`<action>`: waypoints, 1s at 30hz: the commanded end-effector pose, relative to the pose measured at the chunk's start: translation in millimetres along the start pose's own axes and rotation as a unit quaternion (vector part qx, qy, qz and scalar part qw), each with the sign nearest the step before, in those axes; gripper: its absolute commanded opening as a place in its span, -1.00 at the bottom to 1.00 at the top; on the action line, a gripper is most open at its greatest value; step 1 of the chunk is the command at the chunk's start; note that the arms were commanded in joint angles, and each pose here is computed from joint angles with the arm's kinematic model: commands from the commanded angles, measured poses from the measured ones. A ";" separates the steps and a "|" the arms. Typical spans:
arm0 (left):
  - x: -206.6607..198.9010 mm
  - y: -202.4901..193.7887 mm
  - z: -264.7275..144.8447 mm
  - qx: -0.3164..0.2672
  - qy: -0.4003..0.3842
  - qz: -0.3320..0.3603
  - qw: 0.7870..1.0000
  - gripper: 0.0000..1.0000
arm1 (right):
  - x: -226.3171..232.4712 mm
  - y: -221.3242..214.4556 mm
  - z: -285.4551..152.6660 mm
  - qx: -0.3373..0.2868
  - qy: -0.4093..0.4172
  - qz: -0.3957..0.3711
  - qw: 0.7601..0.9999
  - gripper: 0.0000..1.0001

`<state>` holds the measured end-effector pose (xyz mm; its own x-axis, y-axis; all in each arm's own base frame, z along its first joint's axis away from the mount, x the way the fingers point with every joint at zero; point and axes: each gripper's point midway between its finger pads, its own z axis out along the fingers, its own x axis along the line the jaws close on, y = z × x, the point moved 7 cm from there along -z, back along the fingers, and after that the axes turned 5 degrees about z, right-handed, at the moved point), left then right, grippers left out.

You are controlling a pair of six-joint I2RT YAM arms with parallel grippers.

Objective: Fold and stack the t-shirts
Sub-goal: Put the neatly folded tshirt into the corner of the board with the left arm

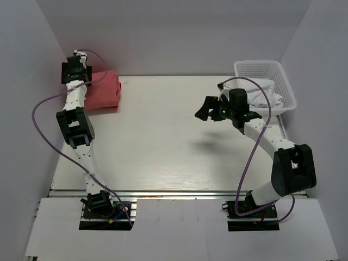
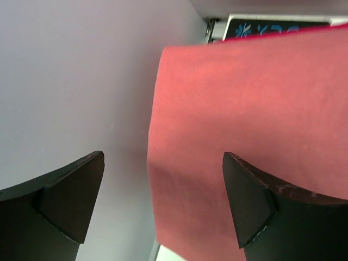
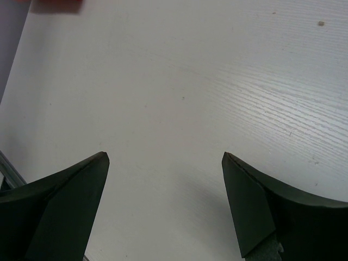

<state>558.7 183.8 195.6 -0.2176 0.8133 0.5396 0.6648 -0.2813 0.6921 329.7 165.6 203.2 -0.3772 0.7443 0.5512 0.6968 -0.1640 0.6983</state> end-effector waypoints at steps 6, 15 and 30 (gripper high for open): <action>9.2 73.3 -69.4 -0.114 -0.088 -0.104 0.984 1.00 | 15.9 17.4 -2.5 -0.026 0.037 -0.019 0.999 0.81; -46.7 118.3 -202.3 -0.206 -0.229 -0.109 0.945 1.00 | 5.1 -0.8 -19.8 -0.056 0.003 -0.018 0.998 0.81; -219.4 -58.9 -357.0 -0.091 -0.352 -0.138 0.921 1.00 | -31.0 -77.3 -52.4 -0.058 -0.087 -0.002 0.995 0.81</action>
<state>351.1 -163.5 242.3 0.2580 0.9661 -0.0025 0.4386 -0.1148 0.8913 255.8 129.7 152.6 -0.2771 0.8140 0.5105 0.6716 -0.2158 0.7088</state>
